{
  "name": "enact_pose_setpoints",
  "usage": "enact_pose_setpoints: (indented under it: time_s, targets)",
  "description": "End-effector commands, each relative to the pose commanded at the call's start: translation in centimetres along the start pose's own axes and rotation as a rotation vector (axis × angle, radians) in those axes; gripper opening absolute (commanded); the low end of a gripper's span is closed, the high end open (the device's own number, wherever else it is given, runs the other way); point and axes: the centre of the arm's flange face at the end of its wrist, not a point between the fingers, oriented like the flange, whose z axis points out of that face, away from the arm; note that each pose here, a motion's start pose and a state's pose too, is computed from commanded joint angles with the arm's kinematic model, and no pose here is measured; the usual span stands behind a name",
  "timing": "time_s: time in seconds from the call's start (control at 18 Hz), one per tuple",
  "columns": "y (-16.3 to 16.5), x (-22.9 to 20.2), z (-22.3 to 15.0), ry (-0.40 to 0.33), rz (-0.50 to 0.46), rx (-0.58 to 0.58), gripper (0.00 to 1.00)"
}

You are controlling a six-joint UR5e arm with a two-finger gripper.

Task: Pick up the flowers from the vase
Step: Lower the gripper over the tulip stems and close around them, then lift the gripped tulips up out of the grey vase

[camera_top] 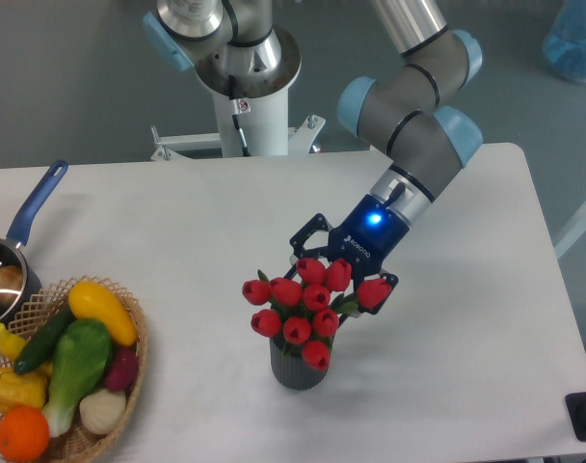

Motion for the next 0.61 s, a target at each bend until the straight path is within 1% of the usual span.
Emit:
enact_pose_setpoints:
  time_s: [0.06,0.11,0.17,0.22,0.28,0.33,0.61]
  targets:
    - [-0.03,0.04,0.08,0.001,0.001,0.000,1.00]
    - [-0.06,0.08,0.16,0.003,0.001,0.000,0.98]
    - [-0.04,0.16,0.26,0.005,0.000,0.001,0.91]
    - [0.00,0.24,0.36,0.007,-0.001,0.001,0.81]
    - [0.00,0.24,0.36,0.007,-0.001,0.001,0.66]
    - [0.28,0.30,0.29,0.006,-0.003,0.002,0.34]
    - [0.36,0.05,-0.50,-0.007,-0.011,0.005,0.10]
